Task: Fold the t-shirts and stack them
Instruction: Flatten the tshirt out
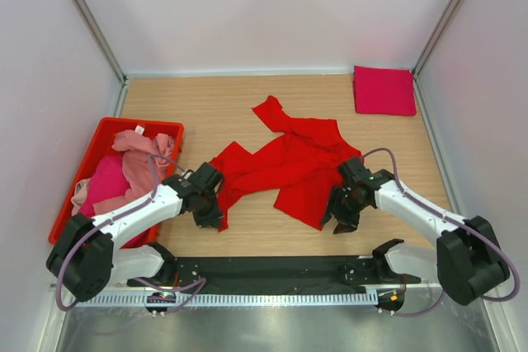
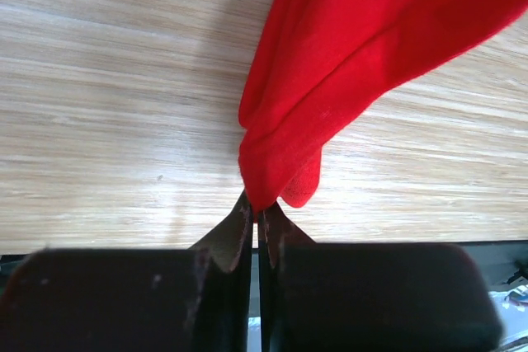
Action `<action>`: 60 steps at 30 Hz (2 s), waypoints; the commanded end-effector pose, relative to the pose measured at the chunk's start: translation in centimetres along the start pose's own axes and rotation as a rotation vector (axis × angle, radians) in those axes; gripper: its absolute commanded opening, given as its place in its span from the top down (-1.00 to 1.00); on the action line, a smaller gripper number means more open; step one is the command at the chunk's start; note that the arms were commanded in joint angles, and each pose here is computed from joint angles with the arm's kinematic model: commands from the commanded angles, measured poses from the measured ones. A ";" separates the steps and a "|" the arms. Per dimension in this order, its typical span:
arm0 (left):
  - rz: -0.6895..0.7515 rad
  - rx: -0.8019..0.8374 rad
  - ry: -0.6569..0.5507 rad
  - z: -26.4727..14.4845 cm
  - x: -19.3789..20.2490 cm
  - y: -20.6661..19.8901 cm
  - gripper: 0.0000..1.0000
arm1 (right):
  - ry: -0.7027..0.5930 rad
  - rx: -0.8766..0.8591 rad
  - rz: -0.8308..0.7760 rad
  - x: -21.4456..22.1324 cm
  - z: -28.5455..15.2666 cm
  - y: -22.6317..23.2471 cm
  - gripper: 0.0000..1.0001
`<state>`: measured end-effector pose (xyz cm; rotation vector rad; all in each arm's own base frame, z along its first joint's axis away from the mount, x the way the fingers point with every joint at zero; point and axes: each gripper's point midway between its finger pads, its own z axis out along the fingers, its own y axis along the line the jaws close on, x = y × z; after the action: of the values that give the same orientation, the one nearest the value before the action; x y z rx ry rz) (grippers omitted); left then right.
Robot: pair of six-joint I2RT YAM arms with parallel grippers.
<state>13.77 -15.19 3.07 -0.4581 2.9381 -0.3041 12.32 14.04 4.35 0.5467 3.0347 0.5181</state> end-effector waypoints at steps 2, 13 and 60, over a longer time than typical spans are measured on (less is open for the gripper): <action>-0.014 -0.005 -0.020 -0.4 -0.7 -0.3 0.99 | -0.024 -0.064 0.077 -1.0 1.8 2.2 -0.08; -0.023 0.011 -0.040 -2.2 -1.0 -0.7 0.99 | -0.148 0.117 0.096 -3.1 3.4 0.3 -0.04; 0.236 -0.275 -0.583 -20.4 -14.0 -0.8 1.00 | -1.103 0.850 0.137 -17.7 -23.7 -9.4 0.98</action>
<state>23.25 -11.89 23.20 -0.2400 2.4717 -0.0368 24.52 -3.12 18.03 0.7495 2.1431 -0.5864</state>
